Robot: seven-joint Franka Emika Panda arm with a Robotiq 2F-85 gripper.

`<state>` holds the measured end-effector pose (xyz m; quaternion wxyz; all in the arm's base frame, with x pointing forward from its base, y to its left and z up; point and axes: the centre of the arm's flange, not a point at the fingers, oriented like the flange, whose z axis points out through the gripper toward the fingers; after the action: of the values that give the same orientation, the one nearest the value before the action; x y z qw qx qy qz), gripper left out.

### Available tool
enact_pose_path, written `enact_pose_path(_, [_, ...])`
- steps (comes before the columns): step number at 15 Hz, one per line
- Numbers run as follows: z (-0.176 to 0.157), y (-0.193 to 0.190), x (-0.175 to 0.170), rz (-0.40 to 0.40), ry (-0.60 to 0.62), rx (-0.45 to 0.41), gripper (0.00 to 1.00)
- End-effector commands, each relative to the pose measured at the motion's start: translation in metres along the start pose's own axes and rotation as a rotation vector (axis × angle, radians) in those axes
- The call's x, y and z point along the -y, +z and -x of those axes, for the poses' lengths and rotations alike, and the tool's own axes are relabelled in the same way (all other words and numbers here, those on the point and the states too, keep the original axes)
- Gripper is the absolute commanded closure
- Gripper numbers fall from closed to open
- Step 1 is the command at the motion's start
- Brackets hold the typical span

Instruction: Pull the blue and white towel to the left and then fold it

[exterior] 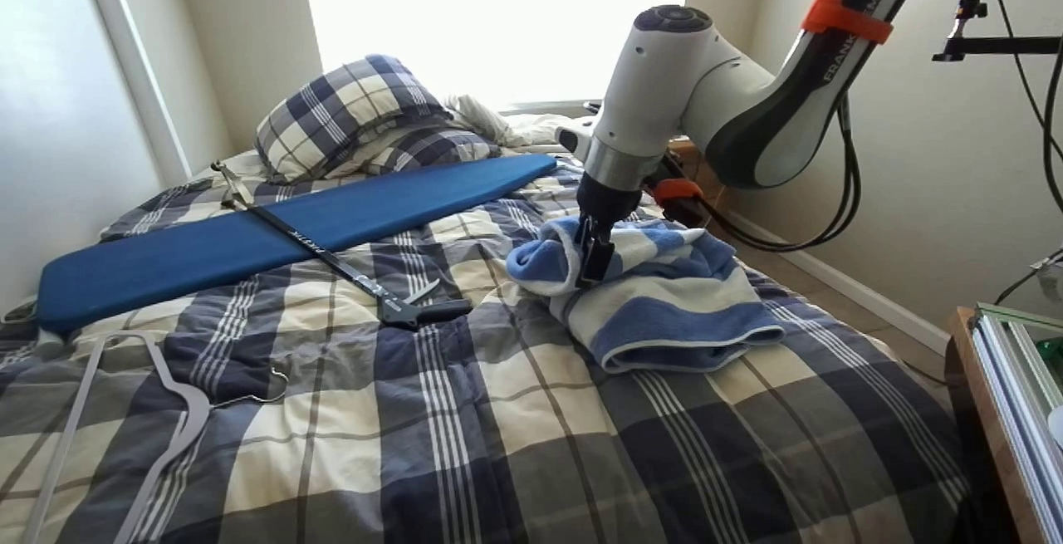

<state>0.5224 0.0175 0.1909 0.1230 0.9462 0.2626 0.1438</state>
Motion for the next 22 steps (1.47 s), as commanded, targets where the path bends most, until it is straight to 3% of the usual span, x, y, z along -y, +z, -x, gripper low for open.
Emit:
enact_pose_path(1, [-0.003, 0.019, 0.007, 0.117, -0.045, 0.038, 0.00])
enact_pose_path(3, [-0.005, 0.022, 0.007, 0.145, -0.059, 0.037, 0.00])
enact_pose_path(4, [-0.005, 0.027, 0.008, 0.135, -0.058, 0.029, 0.07])
enact_pose_path(5, [-0.004, 0.031, 0.009, 0.138, -0.061, 0.029, 0.26])
enact_pose_path(10, [-0.005, 0.038, 0.014, 0.117, -0.036, 0.000, 0.62])
enact_pose_path(15, [-0.015, 0.005, -0.001, 0.126, 0.027, -0.048, 0.95])
enact_pose_path(17, [-0.013, -0.014, -0.016, 0.165, 0.090, -0.065, 0.99])
enact_pose_path(19, [-0.007, -0.038, -0.042, 0.248, 0.186, -0.083, 0.96])
enact_pose_path(22, [0.013, -0.081, -0.102, 0.374, 0.265, -0.109, 0.97])
